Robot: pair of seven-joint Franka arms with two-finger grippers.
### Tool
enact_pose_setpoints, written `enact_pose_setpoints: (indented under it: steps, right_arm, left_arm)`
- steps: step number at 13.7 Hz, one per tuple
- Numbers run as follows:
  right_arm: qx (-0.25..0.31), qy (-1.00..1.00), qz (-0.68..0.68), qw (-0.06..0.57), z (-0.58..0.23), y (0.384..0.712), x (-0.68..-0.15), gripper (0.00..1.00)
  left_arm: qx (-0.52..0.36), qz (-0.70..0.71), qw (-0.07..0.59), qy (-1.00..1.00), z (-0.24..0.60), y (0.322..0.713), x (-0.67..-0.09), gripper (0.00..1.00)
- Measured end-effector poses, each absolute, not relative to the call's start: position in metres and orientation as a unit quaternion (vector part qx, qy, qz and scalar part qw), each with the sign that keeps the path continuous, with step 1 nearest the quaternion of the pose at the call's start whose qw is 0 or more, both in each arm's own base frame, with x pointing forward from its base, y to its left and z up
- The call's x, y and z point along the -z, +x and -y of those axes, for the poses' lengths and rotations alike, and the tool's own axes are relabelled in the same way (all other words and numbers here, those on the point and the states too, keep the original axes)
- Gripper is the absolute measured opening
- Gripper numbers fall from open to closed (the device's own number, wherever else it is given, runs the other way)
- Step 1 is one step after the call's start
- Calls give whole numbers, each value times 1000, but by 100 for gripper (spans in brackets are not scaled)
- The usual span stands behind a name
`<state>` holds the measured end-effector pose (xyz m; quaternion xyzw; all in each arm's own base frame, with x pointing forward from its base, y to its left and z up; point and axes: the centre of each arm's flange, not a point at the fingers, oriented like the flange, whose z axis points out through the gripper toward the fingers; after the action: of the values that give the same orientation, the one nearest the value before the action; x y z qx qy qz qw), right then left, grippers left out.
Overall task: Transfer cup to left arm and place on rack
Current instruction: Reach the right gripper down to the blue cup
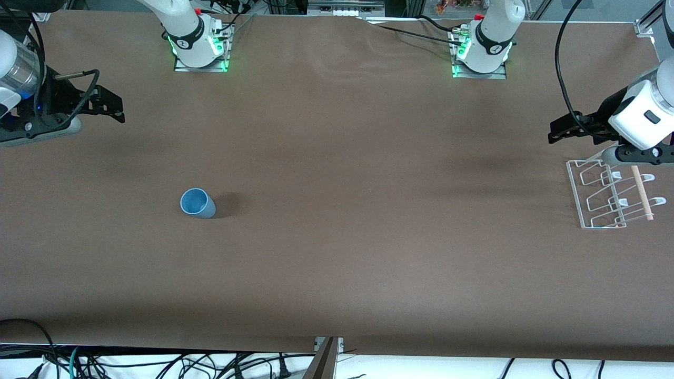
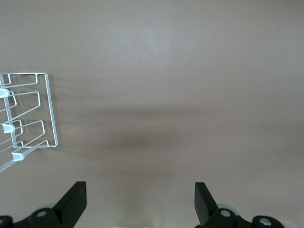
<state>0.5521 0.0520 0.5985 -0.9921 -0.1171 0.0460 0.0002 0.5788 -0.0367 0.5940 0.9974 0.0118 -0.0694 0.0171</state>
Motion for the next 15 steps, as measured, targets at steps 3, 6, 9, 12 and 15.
enact_pose_setpoints:
  steps: [3, 6, 9, 12, 15]
  right_arm:
    - [-46, -992, 117, 0, -52, 553, -597, 100]
    - [-44, -993, 113, -1, -53, 558, -589, 100]
    - [-31, -994, 107, -2, -54, 569, -555, 100]
    - [-8, -994, 107, -4, -56, 579, -477, 100]
    - [-3, -994, 111, -9, -62, 581, -386, 99]
  left_arm:
    - [69, -12, 17, 997, 37, 579, -594, 100]
    - [69, -11, 17, 997, 37, 579, -594, 100]
    - [69, -11, 17, 997, 37, 579, -594, 100]
    - [69, -11, 17, 997, 38, 579, -594, 100]
    - [69, -10, 17, 997, 38, 579, -594, 100]
